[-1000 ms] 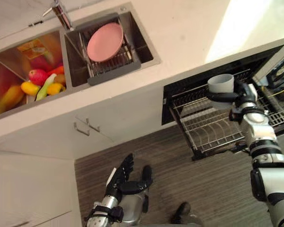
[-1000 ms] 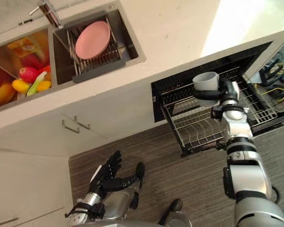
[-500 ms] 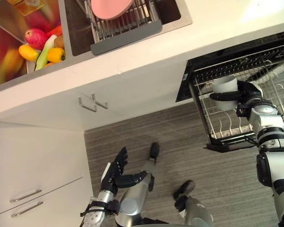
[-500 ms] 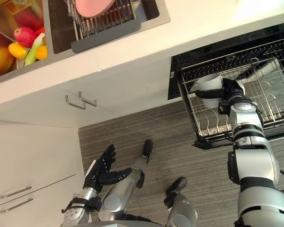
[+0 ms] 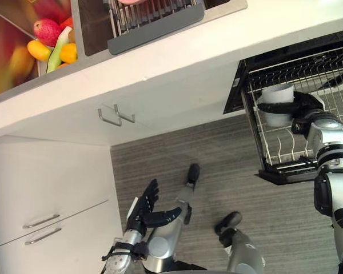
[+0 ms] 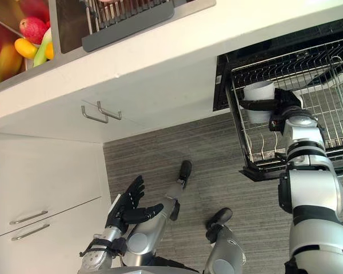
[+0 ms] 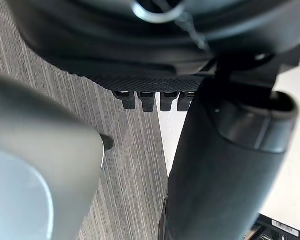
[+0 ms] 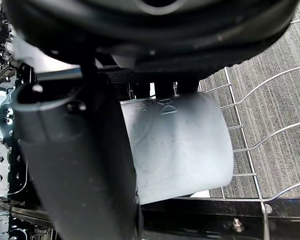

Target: Walk over to the sink, pick up the cup, carry it to the dishwasher, place the cup inside the dishwasher, then close the dishwasher door

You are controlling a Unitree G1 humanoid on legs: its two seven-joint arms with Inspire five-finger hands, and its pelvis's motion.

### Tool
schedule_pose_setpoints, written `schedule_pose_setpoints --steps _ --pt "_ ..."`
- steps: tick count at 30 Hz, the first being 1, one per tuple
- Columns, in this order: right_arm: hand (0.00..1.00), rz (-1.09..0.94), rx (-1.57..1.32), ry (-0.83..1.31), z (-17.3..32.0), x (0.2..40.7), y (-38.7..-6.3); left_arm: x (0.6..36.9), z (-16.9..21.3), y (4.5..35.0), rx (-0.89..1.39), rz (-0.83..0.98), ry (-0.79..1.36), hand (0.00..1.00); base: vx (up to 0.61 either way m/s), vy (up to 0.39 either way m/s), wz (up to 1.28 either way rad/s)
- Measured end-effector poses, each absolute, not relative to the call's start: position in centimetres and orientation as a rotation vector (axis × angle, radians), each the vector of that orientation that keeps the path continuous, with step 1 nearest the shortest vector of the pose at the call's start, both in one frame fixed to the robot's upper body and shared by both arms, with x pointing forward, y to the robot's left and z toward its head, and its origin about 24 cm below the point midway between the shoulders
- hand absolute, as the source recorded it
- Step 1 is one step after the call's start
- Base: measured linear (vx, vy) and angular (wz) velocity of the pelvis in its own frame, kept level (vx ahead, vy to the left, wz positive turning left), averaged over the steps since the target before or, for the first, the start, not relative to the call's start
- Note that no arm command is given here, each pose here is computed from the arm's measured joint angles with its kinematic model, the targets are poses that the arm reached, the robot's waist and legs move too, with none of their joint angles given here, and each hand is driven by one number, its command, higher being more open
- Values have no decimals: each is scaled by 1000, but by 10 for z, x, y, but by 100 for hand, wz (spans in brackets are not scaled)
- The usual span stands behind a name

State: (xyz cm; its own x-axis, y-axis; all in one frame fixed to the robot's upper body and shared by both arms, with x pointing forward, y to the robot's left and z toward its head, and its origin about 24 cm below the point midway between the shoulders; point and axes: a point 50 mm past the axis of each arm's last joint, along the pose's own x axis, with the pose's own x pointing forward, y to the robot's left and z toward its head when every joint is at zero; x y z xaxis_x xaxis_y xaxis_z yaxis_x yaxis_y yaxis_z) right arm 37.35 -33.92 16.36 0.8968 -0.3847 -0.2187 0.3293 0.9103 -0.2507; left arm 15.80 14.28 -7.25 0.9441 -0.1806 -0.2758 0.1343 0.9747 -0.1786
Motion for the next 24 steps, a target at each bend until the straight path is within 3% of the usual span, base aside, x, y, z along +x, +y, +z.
schedule_pose_setpoints --steps 14,24 --pt "100 -355 -212 263 166 375 -338 161 -74 138 -195 -135 297 100 -24 -64 0" --pt "100 -239 -246 210 162 380 -317 161 -79 151 -211 -115 345 100 -43 -66 -7"
